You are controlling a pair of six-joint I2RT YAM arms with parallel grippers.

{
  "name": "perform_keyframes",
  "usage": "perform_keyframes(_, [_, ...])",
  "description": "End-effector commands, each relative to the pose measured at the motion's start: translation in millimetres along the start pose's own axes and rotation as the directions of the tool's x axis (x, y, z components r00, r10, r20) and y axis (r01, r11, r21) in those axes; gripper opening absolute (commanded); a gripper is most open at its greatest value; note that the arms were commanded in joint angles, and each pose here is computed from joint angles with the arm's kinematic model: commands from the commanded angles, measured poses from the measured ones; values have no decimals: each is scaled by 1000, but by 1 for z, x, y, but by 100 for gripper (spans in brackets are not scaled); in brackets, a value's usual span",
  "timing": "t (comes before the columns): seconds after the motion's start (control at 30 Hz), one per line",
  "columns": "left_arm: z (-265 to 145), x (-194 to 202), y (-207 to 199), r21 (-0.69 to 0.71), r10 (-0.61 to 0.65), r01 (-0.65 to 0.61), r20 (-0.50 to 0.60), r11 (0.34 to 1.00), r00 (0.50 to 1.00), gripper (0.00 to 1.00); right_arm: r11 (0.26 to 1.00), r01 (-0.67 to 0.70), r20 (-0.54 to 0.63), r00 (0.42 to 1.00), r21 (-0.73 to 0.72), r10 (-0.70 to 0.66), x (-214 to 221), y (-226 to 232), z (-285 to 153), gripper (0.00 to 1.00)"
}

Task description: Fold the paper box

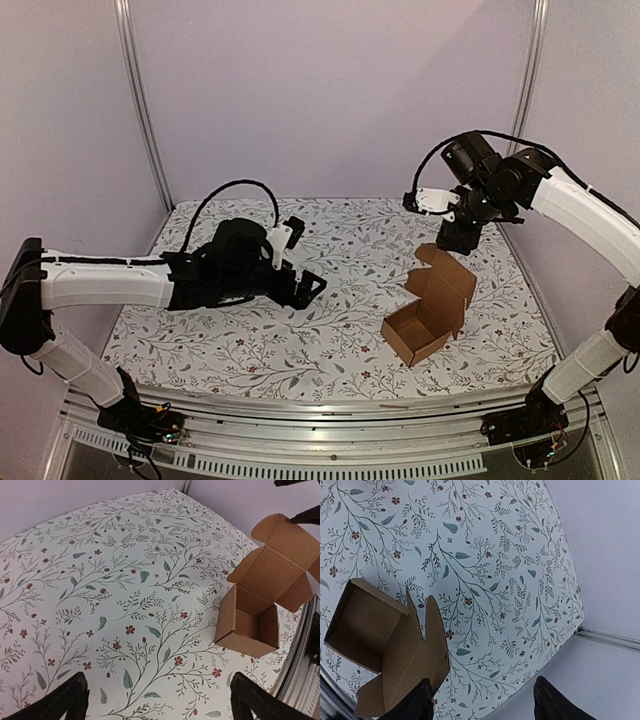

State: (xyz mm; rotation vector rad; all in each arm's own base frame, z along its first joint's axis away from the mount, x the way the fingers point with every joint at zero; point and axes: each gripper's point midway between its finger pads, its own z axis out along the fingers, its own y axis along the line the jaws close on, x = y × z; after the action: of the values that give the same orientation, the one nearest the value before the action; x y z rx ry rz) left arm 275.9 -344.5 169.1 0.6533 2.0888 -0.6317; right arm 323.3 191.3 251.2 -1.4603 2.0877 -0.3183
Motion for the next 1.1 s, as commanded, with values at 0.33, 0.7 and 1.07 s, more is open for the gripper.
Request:
perform_keyframes(0.33, [28, -18, -6, -14, -23, 24, 83, 1000, 996, 68, 932, -270, -257, 944, -243, 206, 56, 51, 0, 39])
perform_keyframes(0.7, [18, -24, -43, 96, 119, -134, 143, 986, 983, 62, 895, -258, -251, 953, -365, 172, 38, 62, 7, 3])
perform_keyframes(1.07, [9, -9, -34, 19, 138, -142, 142, 990, 980, 69, 915, -12, 11, 1000, -403, 18, -65, 63, 26, 0])
